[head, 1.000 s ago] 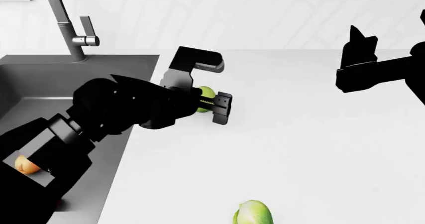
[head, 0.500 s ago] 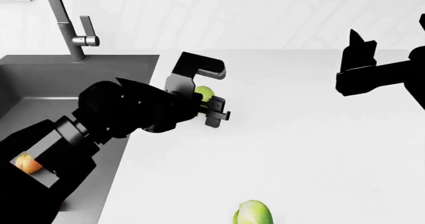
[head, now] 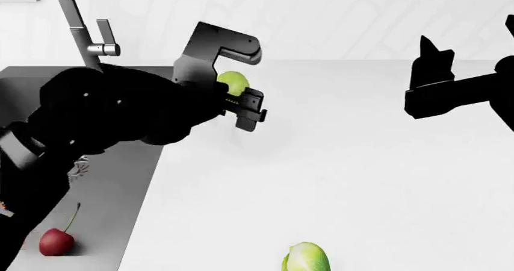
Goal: There is a mixed pile of frozen fruits and vegetables on the counter. Locate all the frozen vegetables and place the items in a bowl on the counter. Take all the frozen fruits and defrost them in a running sink.
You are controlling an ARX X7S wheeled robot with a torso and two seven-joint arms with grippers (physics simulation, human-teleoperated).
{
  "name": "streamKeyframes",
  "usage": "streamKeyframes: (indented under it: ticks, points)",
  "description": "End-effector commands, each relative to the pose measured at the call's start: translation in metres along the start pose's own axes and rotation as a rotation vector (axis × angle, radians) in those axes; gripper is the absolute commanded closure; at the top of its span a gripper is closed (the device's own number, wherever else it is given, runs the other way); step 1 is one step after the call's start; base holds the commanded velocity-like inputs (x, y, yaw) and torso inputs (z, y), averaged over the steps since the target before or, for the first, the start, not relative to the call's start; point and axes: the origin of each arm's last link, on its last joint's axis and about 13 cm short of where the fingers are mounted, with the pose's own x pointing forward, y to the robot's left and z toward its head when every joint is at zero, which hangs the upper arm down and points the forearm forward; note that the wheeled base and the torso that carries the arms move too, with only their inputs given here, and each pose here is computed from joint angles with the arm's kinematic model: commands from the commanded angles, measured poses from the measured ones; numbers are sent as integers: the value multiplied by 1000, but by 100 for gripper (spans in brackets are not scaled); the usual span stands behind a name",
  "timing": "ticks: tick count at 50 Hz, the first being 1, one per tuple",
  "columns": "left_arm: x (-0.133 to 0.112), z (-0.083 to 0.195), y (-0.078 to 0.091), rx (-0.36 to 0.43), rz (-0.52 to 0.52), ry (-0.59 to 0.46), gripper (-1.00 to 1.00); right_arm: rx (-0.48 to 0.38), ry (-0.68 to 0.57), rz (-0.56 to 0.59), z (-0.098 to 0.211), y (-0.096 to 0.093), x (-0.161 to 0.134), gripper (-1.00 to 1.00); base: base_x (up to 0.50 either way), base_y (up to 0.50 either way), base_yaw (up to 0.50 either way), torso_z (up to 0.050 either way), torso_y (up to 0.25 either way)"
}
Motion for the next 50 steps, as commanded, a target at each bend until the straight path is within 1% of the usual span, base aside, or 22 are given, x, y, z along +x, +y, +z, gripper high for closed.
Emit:
streamKeyframes:
  ticks: [1, 5, 12, 14, 15, 18, 23, 27, 31, 35, 40, 42, 44, 45, 47, 50]
  points:
    - [-62, 30, 8, 26, 108, -159, 100, -45, -2, 46, 10, 4, -9, -100, 0, 0, 0, 0, 0]
    - [-92, 38, 11, 47, 149, -217, 100, -65, -4, 66, 13, 5, -12, -100, 0, 0, 0, 0, 0]
    - [-128, 43, 14, 69, 193, -274, 100, -101, -13, 90, 18, 12, -12, -100, 0, 0, 0, 0, 0]
    - [-135, 43, 13, 75, 200, -284, 100, -97, -19, 104, 21, 13, -13, -100, 0, 0, 0, 0, 0]
    - [-138, 43, 14, 72, 205, -293, 100, -70, -25, 132, 23, 14, -14, -100, 0, 0, 0, 0, 0]
    - [-144, 40, 15, 69, 204, -302, 100, -4, -39, 209, 29, 17, -20, -100, 0, 0, 0, 0, 0]
    - [-154, 36, 15, 78, 220, -310, 100, 10, -3, 333, 31, 24, -27, -100, 0, 0, 0, 0, 0]
    - [-160, 32, 16, 80, 227, -316, 100, 14, 13, 402, 36, 28, -33, -100, 0, 0, 0, 0, 0]
    - [-163, 29, 17, 77, 232, -320, 100, -7, 34, 460, 39, 28, -41, -100, 0, 0, 0, 0, 0]
    - [-167, 27, 18, 77, 238, -324, 100, -48, 61, 514, 38, 30, -48, -100, 0, 0, 0, 0, 0]
    - [-167, 25, 18, 79, 241, -320, 100, -53, 89, 563, 39, 30, -55, -100, 0, 0, 0, 0, 0]
    - [-167, 25, 18, 80, 239, -318, 100, -59, 93, 608, 40, 30, -60, -100, 0, 0, 0, 0, 0]
    - [-167, 25, 18, 79, 238, -317, 100, -36, 110, 636, 41, 30, -63, -100, 0, 0, 0, 0, 0]
    - [-166, 25, 18, 79, 236, -316, 100, -5, 135, 649, 42, 29, -64, -100, 0, 0, 0, 0, 0]
    - [-166, 24, 18, 79, 236, -312, 100, 45, 146, 690, 44, 28, -67, -100, 0, 0, 0, 0, 0]
    - [-164, 24, 19, 78, 236, -307, 100, 97, 161, 725, 48, 27, -69, -100, 0, 0, 0, 0, 0]
